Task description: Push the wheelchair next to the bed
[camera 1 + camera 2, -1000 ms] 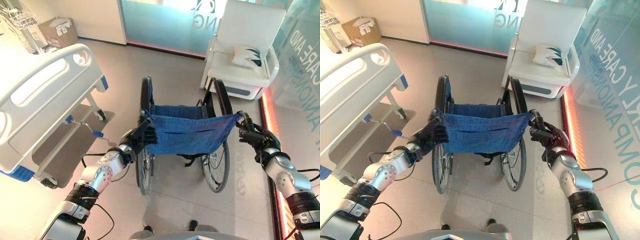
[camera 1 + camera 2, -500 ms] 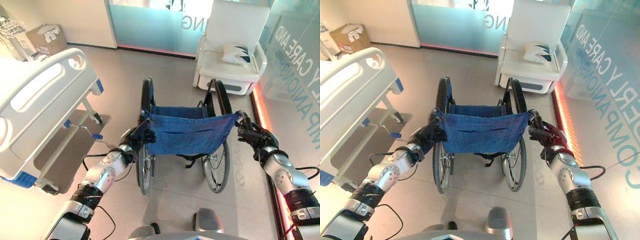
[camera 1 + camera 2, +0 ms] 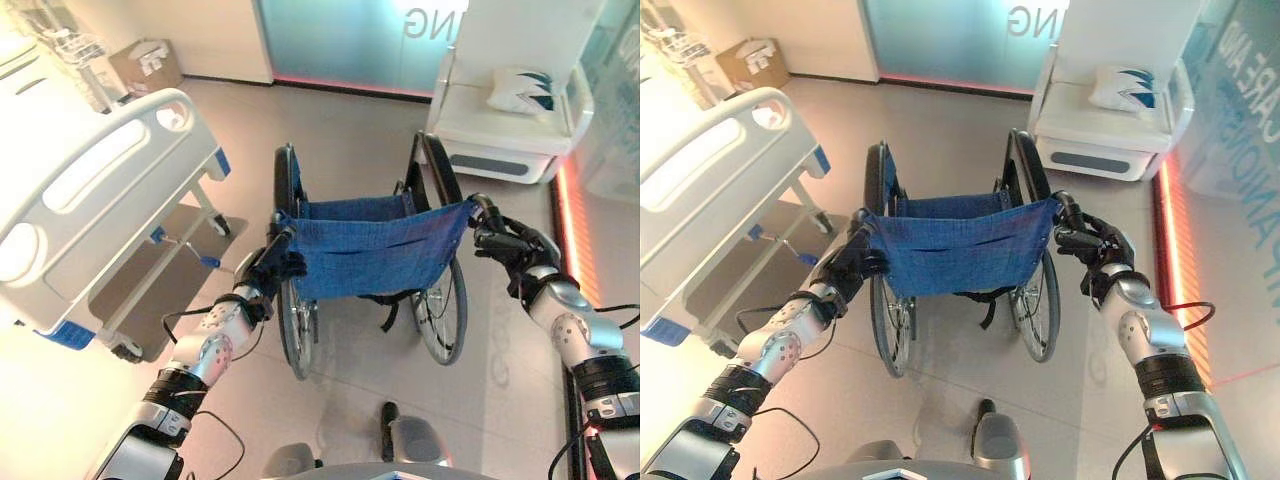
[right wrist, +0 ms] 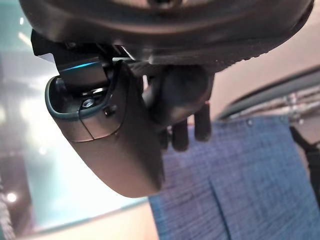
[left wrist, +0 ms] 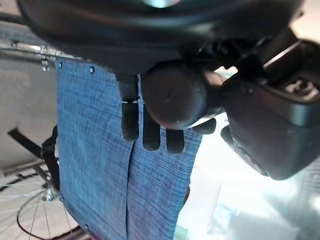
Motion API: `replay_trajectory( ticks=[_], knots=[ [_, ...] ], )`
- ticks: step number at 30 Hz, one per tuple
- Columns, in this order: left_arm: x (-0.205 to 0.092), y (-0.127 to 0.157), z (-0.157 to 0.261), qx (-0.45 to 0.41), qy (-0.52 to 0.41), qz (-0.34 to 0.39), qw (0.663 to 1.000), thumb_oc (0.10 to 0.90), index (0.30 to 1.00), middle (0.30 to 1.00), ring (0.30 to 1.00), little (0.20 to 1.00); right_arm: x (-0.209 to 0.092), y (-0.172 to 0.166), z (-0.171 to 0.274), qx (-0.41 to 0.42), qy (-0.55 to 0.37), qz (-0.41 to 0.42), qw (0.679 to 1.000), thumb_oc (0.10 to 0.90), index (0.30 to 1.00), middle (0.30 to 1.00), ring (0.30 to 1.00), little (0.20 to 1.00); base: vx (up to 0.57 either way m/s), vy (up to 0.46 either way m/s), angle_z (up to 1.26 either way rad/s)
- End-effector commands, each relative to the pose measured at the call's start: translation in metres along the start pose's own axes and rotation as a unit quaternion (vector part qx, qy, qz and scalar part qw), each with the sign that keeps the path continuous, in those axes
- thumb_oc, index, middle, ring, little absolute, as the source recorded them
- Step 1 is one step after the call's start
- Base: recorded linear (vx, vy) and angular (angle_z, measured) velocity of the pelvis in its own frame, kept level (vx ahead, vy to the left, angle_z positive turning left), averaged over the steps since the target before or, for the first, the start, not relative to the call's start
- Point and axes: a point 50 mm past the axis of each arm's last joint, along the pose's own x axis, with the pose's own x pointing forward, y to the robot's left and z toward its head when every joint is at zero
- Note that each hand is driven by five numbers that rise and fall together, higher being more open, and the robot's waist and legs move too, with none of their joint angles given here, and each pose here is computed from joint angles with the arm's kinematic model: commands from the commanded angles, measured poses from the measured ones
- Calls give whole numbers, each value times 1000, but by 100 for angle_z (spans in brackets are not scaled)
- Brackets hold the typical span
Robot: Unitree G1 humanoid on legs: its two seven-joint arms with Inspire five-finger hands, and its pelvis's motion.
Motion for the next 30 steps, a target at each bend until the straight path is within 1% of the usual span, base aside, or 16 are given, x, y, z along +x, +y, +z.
replay_trajectory(
  ticks=[1,8,15,19,26,30],
  knots=[
    [1,-31,76,-93,-200,-28,975,400,300,300,300,300,-20,98,5,10,-46,241,969,400,300,300,300,300,212,-181,-16],
    [9,-23,75,-99,-194,-38,975,400,300,300,300,300,-20,110,11,-4,-49,232,971,400,300,300,300,300,305,-16,5],
    [6,-9,63,-90,-186,-30,978,400,300,300,300,300,-24,94,-6,-10,-36,225,974,400,300,300,300,300,414,58,-17],
    [5,0,64,-80,-184,-13,980,400,300,300,300,300,-24,95,-15,-13,-23,231,973,400,300,300,300,300,364,99,-33],
    [10,-8,57,-48,-171,-13,984,400,300,300,300,300,-29,84,-29,-12,-17,215,976,400,300,300,300,300,345,221,-34],
    [13,-12,56,-51,-167,-7,985,400,300,300,300,300,-30,81,-34,-15,-15,219,975,400,300,300,300,300,320,208,29]
  ],
)
